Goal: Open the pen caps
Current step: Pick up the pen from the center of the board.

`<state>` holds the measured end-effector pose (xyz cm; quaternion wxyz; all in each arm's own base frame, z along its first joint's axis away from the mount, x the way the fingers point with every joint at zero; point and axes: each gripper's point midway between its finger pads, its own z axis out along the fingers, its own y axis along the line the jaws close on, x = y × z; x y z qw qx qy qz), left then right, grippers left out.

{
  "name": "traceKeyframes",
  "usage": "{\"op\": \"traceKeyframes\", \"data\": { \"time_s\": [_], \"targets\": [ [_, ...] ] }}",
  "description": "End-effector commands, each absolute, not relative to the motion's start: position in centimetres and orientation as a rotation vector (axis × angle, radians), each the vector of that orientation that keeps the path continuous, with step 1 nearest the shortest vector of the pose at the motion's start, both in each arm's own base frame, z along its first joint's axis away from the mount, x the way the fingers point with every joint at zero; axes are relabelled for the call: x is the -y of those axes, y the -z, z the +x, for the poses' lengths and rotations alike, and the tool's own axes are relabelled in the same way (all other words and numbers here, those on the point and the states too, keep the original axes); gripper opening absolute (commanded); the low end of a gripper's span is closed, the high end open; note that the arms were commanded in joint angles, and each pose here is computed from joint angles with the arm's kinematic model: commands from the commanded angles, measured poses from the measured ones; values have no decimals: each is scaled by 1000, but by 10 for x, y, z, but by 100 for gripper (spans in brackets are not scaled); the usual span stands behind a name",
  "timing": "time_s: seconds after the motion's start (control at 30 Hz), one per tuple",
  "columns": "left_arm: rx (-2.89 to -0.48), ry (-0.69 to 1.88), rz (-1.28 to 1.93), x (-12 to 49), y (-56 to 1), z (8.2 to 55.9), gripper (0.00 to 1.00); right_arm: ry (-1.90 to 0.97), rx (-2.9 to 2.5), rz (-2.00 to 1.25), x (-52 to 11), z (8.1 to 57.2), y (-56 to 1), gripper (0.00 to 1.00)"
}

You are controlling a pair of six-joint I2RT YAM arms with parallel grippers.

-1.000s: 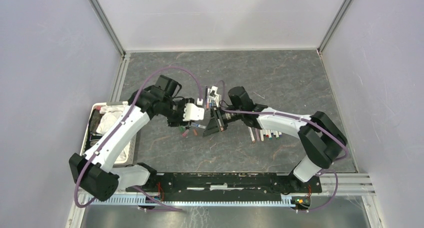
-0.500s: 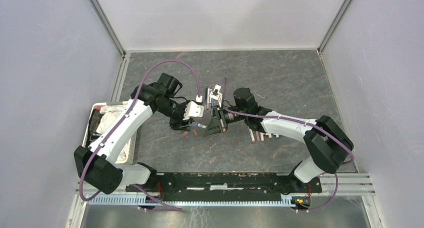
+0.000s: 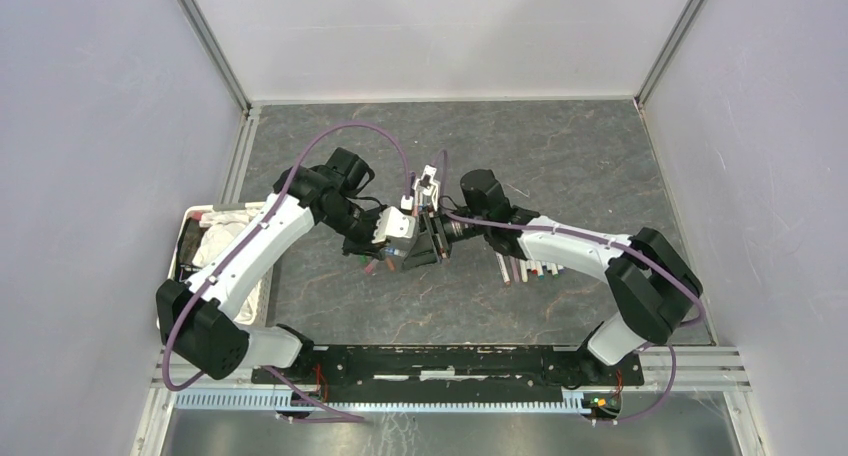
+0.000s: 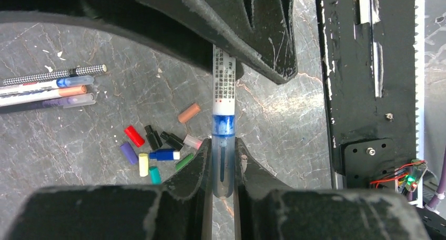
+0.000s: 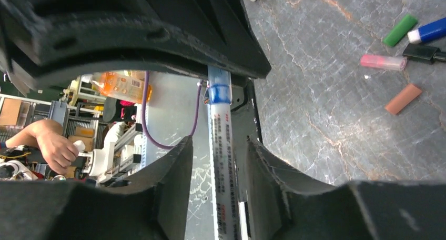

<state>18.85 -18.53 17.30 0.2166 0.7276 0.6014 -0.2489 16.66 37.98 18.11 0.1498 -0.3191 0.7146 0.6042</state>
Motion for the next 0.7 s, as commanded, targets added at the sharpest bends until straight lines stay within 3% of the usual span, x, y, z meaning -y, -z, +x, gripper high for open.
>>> {"op": "traceKeyframes", "data": {
  "time_s": [0.0, 0.1, 0.37, 0.57, 0.67],
  "targets": [
    [-1627, 592, 2030, 184, -176, 199, 2, -1704, -2009, -951, -393, 181, -192, 50],
    [-1610, 530, 2051, 183, -176, 202, 2, -1720, -2024, -984, -401, 185, -192, 51],
    [-1613, 503, 2070, 181, -173, 203, 2, -1692, -2055, -1129, -414, 183, -184, 39],
    [-1630, 467, 2082, 177, -167, 206, 2, -1625, -2102, -1148, -404, 178, -166, 10],
    [-1634, 462, 2084, 177, -166, 207, 2, -1585, -2113, -1169, -398, 178, -161, 7]
  ]
}}
